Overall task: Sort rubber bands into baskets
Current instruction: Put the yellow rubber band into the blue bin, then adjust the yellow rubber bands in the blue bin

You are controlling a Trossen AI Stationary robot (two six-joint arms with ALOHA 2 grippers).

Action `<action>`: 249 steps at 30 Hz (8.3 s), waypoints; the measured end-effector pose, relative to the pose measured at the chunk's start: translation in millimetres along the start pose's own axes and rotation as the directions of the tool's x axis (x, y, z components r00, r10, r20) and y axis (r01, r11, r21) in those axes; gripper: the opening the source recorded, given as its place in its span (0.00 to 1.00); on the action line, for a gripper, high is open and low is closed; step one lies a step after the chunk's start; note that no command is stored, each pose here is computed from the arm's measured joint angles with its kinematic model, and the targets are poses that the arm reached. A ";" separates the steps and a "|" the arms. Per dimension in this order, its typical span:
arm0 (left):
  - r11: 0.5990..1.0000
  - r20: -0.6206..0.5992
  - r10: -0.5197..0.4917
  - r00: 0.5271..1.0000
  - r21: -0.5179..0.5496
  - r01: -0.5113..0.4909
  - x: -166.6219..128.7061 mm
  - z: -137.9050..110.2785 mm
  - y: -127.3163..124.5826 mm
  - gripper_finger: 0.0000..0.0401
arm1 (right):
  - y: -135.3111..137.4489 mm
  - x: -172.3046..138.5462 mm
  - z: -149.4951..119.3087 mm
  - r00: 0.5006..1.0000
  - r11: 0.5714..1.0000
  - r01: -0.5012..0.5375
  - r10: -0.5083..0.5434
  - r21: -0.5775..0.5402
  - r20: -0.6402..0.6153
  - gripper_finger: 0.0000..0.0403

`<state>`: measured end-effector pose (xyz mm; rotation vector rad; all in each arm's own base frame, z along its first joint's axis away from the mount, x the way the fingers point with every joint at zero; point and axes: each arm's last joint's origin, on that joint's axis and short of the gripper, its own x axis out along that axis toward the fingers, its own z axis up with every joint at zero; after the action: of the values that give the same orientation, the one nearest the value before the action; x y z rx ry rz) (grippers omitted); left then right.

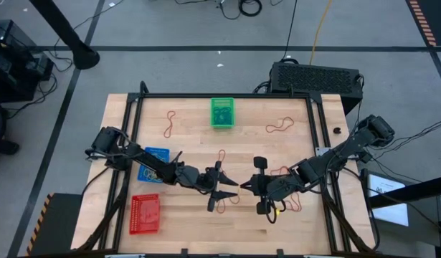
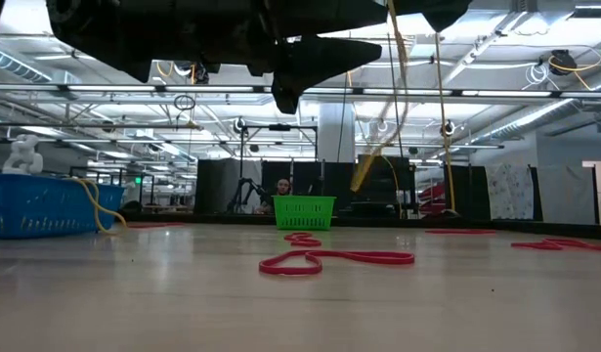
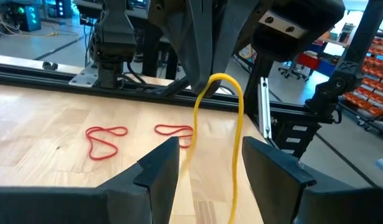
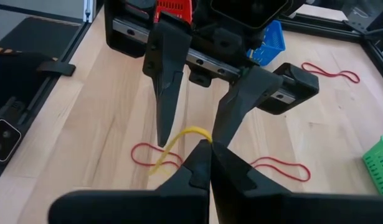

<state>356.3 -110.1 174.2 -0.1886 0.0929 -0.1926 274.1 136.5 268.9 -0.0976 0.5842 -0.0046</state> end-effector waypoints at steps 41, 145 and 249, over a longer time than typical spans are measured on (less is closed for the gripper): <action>1.000 -0.014 -0.001 1.000 0.000 0.001 0.9 0.9 11.5 0.46 | -7.6 3.4 1.5 1.000 1.000 0.021 -0.021 0.004 -0.001 0.00; 0.772 -0.847 0.352 0.399 0.021 -0.636 -250.4 86.1 23.6 0.00 | -30.4 -34.6 9.3 0.999 0.999 -0.009 0.010 0.038 -0.037 0.39; 0.927 -0.938 0.331 0.100 0.304 -0.221 -113.7 -3.4 57.6 0.71 | -20.2 -16.7 -6.0 0.979 0.996 -0.086 0.087 0.014 -0.183 0.39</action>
<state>255.2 -32.6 168.1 0.0957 1.5124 0.1121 257.4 116.3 275.0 -0.0661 0.7720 0.0701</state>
